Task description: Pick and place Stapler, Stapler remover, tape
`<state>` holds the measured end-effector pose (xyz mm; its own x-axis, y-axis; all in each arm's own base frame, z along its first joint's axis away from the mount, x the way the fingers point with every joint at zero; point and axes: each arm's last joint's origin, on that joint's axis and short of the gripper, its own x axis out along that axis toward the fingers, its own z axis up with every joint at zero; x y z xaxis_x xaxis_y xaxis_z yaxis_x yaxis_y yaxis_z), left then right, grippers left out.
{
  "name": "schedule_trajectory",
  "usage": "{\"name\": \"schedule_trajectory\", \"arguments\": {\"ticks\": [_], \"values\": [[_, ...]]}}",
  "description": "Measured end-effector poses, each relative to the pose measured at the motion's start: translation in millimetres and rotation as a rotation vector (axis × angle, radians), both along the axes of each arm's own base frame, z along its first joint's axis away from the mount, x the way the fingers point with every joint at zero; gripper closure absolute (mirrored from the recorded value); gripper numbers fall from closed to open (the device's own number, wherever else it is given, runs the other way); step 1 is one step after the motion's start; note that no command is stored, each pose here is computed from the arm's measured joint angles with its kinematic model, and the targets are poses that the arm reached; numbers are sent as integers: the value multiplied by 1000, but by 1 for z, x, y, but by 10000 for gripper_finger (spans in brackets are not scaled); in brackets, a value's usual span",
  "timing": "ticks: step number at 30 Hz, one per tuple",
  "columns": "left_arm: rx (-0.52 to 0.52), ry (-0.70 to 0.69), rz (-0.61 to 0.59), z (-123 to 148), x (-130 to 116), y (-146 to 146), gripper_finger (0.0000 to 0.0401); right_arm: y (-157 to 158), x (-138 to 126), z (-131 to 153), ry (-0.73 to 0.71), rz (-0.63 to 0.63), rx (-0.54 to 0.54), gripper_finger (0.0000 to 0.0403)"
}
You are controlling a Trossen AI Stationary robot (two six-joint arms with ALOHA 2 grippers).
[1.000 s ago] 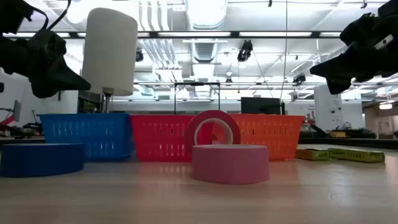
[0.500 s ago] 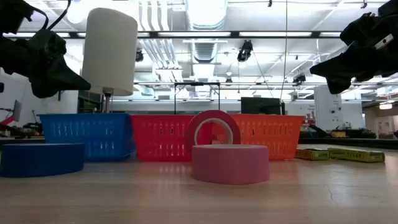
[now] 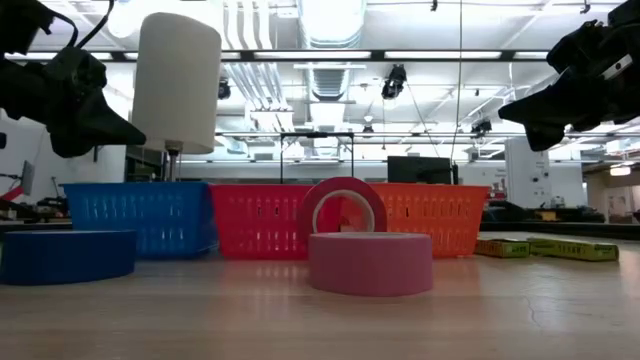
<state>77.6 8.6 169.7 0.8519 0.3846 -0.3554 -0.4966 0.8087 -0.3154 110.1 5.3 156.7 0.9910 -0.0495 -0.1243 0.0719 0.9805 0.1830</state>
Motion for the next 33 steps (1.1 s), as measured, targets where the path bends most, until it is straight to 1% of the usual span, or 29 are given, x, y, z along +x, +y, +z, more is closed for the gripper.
{"name": "schedule_trajectory", "arguments": {"ticks": [11,12,15,17,18,20,21,22,23,24,27,28,29,31,33], "values": [[0,0,0,0,0,0,375,0,0,0,0,1,-7,394],[0,0,0,0,0,0,375,0,0,0,3,3,-59,394],[0,0,0,0,0,0,375,-1,0,0,22,15,-372,394],[0,0,0,0,0,0,375,-1,0,0,34,39,-554,394],[0,0,0,0,0,0,375,-1,0,0,39,48,-627,394],[0,0,0,0,0,0,375,-1,0,0,47,62,-738,394],[0,0,0,0,0,0,375,-1,0,0,46,68,-778,394],[0,0,0,0,0,0,375,-1,0,2,35,67,-794,394],[0,0,0,0,0,0,375,-1,0,4,11,57,-768,394],[0,0,0,0,0,0,375,0,1,6,-21,57,-678,394],[0,0,0,0,0,0,375,1,1,13,-125,63,-279,394],[0,0,0,0,0,0,375,1,1,16,-162,54,-162,394],[0,0,0,0,0,0,375,1,1,19,-196,39,-68,394],[0,0,0,0,0,0,375,-1,0,25,-255,-7,66,394],[0,0,0,0,0,0,375,-2,0,29,-308,-52,153,394]]}}
